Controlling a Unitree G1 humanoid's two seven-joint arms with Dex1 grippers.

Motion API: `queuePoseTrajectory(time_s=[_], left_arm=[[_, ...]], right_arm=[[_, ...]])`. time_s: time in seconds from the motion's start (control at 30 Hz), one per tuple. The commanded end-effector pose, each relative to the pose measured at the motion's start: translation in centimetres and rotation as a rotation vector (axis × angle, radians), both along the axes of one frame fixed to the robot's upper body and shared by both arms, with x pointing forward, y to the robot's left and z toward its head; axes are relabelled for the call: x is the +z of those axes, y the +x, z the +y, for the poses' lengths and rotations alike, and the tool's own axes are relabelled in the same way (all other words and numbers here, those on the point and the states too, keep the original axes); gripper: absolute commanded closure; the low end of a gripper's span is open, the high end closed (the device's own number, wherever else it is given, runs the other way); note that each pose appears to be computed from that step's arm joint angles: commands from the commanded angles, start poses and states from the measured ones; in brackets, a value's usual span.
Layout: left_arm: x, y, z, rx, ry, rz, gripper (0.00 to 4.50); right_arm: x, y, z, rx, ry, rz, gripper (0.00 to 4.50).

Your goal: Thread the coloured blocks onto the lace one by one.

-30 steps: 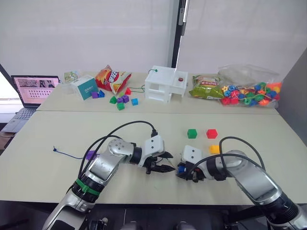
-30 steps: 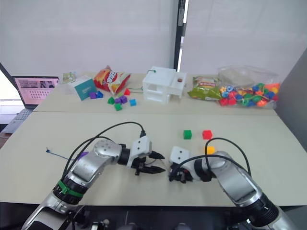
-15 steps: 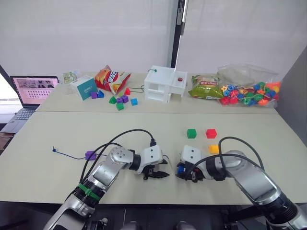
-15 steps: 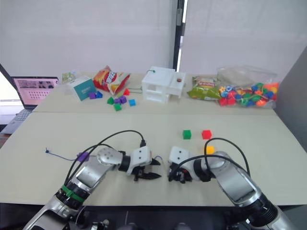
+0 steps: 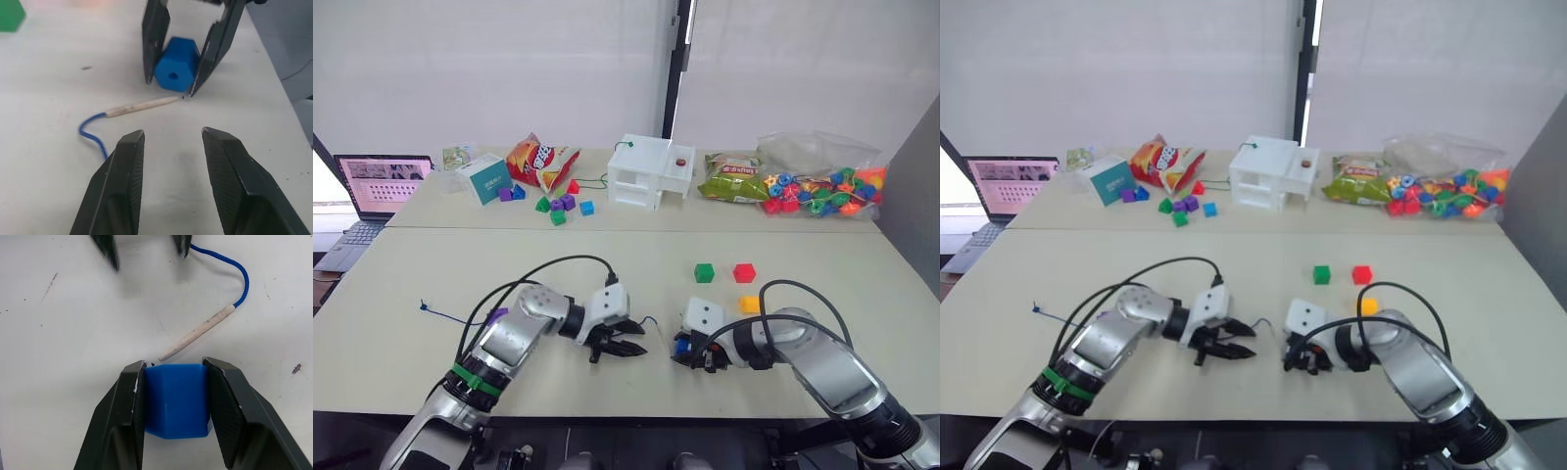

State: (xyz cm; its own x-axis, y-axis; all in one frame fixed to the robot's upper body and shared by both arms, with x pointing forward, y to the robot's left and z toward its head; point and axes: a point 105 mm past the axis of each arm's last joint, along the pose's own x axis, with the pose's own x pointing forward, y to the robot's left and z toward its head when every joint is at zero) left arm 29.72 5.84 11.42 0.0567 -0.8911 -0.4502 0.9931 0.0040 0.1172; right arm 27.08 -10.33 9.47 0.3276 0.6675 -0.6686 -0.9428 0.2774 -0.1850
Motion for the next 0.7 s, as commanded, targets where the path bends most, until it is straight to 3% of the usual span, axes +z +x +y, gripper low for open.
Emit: queuePoseTrajectory(time_s=[0.03, 0.17, 0.57, 0.7], left_arm=[[1.4, 0.8, -0.1, -0.044, -0.022, -0.078, 2.31], [0.8, 1.7, -0.5, -0.136, -0.004, -0.133, 1.08], [-0.6, 3.9, -3.4, -0.368, 0.035, -0.242, 1.08], [-2.7, 4.1, -4.3, -0.375, 0.11, -0.23, 1.08]], right_arm=[[-1.0, -1.1, 0.6, 0.025, 0.015, 0.057, 3.18], [-0.8, -1.3, 0.3, -0.014, 0.033, 0.055, 3.18], [-0.8, -3.4, 0.2, -0.157, 0.104, 0.073, 3.18], [-0.8, -3.6, 0.3, -0.191, 0.117, 0.071, 3.18]])
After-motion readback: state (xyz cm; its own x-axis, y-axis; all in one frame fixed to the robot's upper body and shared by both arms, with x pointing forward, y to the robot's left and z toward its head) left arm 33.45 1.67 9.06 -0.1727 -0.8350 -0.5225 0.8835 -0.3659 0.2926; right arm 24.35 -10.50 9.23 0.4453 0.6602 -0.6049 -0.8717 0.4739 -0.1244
